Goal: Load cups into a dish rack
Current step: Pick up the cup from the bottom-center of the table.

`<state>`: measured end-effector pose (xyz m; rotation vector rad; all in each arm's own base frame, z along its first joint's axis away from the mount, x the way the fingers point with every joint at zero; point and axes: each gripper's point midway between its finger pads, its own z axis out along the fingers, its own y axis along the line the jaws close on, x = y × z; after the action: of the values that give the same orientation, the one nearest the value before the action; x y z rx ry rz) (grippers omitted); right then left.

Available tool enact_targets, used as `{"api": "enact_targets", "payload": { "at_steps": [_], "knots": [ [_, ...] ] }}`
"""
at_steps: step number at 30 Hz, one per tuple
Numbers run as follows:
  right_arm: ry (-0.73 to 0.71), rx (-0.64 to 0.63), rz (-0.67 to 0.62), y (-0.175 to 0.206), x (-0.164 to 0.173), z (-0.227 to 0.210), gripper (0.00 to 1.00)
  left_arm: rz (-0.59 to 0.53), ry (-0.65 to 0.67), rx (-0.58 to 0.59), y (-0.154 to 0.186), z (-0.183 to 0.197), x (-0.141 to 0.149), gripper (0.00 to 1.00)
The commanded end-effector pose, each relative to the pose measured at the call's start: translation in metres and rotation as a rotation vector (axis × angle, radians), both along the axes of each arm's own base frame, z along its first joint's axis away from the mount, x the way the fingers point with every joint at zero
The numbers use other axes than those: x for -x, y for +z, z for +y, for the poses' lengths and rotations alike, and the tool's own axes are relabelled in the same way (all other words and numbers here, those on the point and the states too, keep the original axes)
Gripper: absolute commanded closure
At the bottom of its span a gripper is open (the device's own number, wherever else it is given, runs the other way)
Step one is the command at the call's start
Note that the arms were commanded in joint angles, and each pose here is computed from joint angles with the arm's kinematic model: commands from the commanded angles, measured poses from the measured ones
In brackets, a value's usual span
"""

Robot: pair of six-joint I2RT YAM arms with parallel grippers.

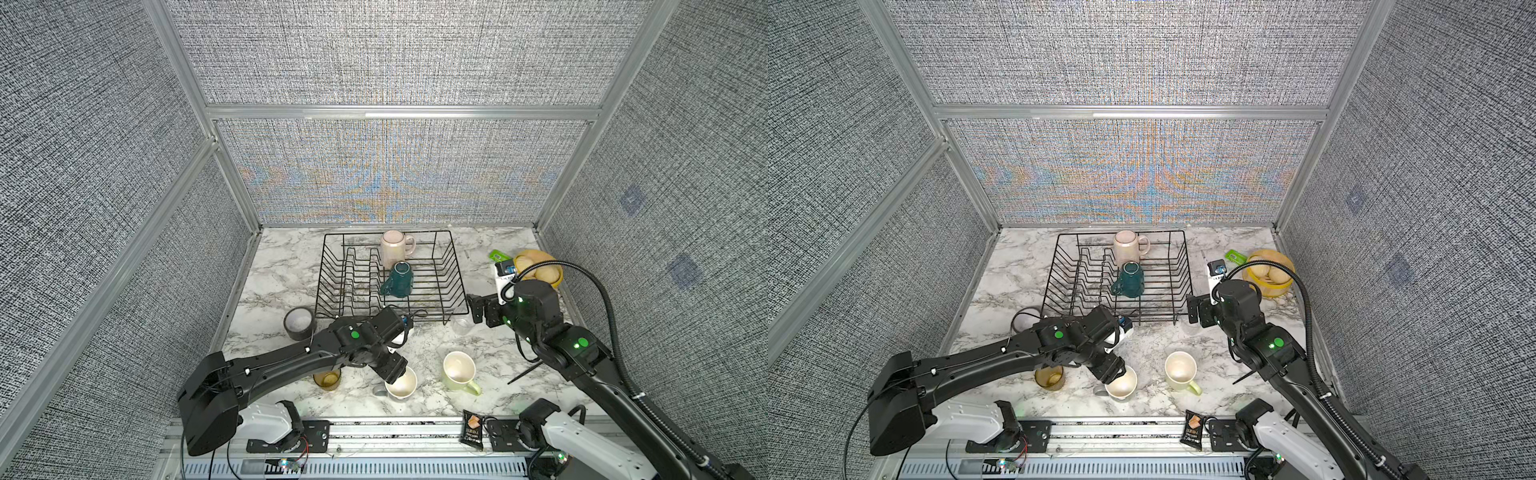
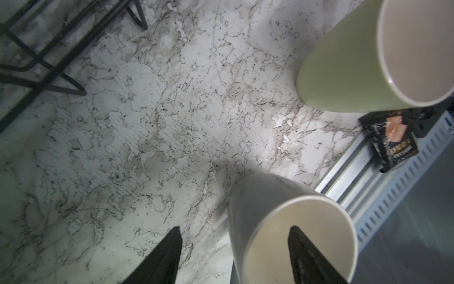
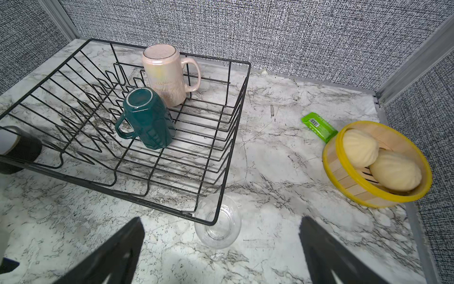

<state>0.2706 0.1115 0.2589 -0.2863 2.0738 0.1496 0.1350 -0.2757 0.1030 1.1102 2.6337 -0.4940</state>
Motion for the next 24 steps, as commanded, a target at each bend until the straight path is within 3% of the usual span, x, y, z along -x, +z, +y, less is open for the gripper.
{"api": "enact_targets", "payload": {
  "at_steps": [1, 4, 7, 9, 11, 12, 16, 24],
  "knots": [
    [0.009, 0.004, -0.006, 0.000, -0.002, 0.002, 0.01, 0.009, 0.017, -0.032, -0.008, 0.002, -0.002, 0.30],
    [0.015, 0.003, 0.007, -0.003, -0.003, 0.004, 0.01, 0.077, -0.008, -0.014, -0.021, -0.007, 0.007, 0.35],
    [0.010, -0.010, 0.003, -0.003, -0.007, 0.006, 0.01, 0.098, -0.007, -0.026, -0.029, -0.010, 0.008, 0.52],
    [0.011, -0.016, 0.000, -0.002, -0.009, 0.008, 0.01, 0.095, 0.004, -0.013, -0.028, -0.013, 0.006, 0.69],
    [0.010, -0.022, 0.005, -0.002, -0.009, 0.009, 0.01, 0.086, 0.002, 0.026, -0.021, -0.017, 0.005, 0.96],
    [0.009, -0.029, 0.008, -0.003, -0.008, 0.009, 0.01, 0.076, 0.002, 0.045, -0.014, -0.019, 0.004, 1.00],
    [0.026, -0.082, 0.005, -0.007, -0.008, 0.016, 0.01, 0.058, 0.045, 0.130, 0.012, -0.021, -0.005, 1.00],
    [0.150, -0.273, 0.043, 0.008, 0.006, 0.046, 0.01, 0.050, 0.135, 0.438, 0.085, -0.024, -0.045, 1.00]
  ]
}}
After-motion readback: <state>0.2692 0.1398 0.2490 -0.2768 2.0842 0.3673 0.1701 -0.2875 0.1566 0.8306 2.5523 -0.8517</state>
